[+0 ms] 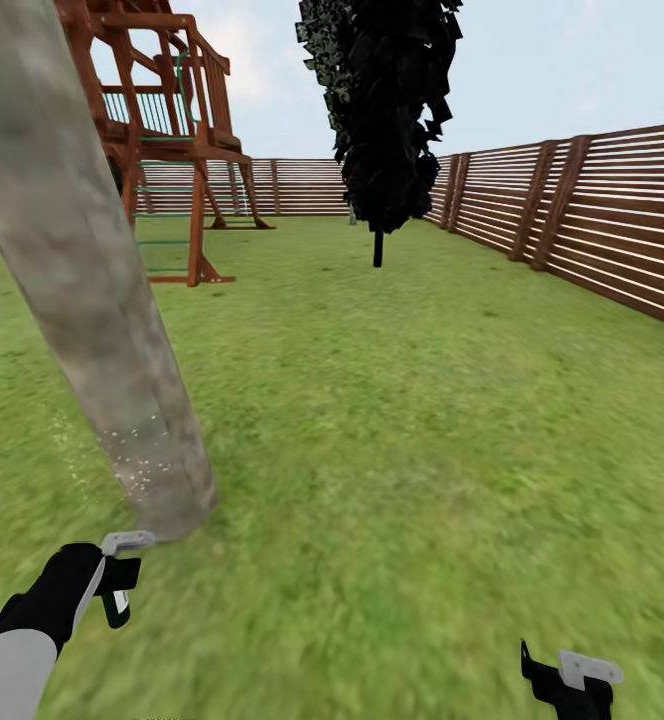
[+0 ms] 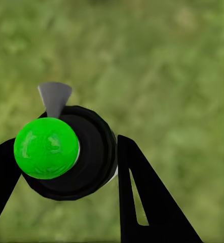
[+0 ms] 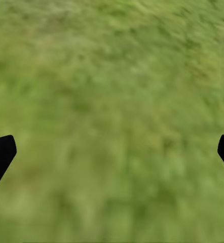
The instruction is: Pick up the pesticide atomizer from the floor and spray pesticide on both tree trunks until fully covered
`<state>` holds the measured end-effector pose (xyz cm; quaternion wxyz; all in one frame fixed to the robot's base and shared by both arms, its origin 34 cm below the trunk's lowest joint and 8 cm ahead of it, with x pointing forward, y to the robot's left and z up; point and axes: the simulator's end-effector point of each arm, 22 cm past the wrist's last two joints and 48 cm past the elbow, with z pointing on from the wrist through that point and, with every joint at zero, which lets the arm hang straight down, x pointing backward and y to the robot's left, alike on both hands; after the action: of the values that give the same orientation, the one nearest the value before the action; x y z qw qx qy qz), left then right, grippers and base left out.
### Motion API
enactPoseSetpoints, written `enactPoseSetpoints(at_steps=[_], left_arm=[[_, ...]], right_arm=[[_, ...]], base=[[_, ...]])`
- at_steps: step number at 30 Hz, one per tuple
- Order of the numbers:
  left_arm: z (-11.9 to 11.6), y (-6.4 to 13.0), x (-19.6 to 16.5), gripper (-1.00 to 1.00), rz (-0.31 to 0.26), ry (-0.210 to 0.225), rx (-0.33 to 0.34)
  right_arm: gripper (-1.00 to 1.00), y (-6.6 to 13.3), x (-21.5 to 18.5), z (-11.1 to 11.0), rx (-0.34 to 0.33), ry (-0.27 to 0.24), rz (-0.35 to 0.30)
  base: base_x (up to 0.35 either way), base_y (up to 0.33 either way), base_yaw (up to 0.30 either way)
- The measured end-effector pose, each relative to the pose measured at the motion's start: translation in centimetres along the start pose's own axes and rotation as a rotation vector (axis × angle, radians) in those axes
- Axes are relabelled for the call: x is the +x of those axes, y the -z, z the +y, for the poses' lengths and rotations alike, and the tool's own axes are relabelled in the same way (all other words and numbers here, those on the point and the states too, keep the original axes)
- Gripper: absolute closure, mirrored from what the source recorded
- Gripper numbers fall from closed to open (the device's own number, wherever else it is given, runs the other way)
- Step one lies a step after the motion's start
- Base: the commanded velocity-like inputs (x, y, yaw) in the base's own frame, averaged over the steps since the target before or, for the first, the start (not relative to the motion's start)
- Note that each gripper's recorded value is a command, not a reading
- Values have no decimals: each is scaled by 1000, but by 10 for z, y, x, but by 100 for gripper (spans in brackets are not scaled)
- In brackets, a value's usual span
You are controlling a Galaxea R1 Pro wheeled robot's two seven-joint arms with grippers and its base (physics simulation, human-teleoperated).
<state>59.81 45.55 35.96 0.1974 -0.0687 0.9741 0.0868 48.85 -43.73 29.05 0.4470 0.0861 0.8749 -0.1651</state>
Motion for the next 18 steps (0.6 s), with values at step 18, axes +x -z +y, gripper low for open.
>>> enactPoseSetpoints(at_steps=[18], left_arm=[[0,0,0,100,1,-1,-3]], right_arm=[[-100,0,0,-1,1,1,0]], base=[[83,-270,110]])
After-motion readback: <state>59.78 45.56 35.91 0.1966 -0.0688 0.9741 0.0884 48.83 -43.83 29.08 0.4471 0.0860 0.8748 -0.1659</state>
